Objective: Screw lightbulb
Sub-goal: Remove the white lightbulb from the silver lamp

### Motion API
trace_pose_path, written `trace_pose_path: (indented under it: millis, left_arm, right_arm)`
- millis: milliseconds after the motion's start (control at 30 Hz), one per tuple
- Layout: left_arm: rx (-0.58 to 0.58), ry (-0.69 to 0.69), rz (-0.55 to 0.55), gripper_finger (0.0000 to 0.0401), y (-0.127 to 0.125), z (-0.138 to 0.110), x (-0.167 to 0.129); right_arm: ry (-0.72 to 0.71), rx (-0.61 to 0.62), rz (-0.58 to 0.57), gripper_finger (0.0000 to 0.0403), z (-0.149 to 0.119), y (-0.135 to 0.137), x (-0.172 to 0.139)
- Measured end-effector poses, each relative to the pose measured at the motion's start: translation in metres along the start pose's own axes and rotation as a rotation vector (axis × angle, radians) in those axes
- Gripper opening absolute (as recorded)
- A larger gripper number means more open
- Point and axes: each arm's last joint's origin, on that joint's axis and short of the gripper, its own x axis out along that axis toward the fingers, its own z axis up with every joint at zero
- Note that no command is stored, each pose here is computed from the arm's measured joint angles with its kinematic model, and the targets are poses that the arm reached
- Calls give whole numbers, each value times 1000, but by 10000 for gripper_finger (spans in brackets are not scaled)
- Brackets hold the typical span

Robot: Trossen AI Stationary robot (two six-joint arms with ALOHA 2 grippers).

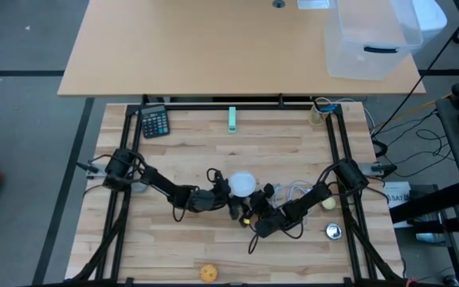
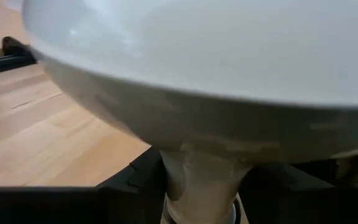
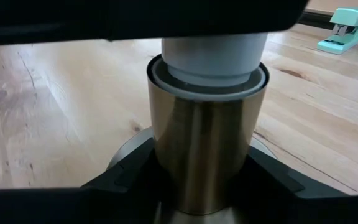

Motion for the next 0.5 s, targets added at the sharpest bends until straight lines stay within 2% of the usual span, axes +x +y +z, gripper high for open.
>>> trace_pose_path:
  millis: [333, 500]
  left_arm:
    - [19, -1, -43, 267, -4, 2, -1]
    - [53, -14, -54, 276, -7, 13, -5]
  right_arm:
    - [-1, -18, 8, 183, 0, 1, -1]
    - [0, -34, 17, 183, -1, 2, -3]
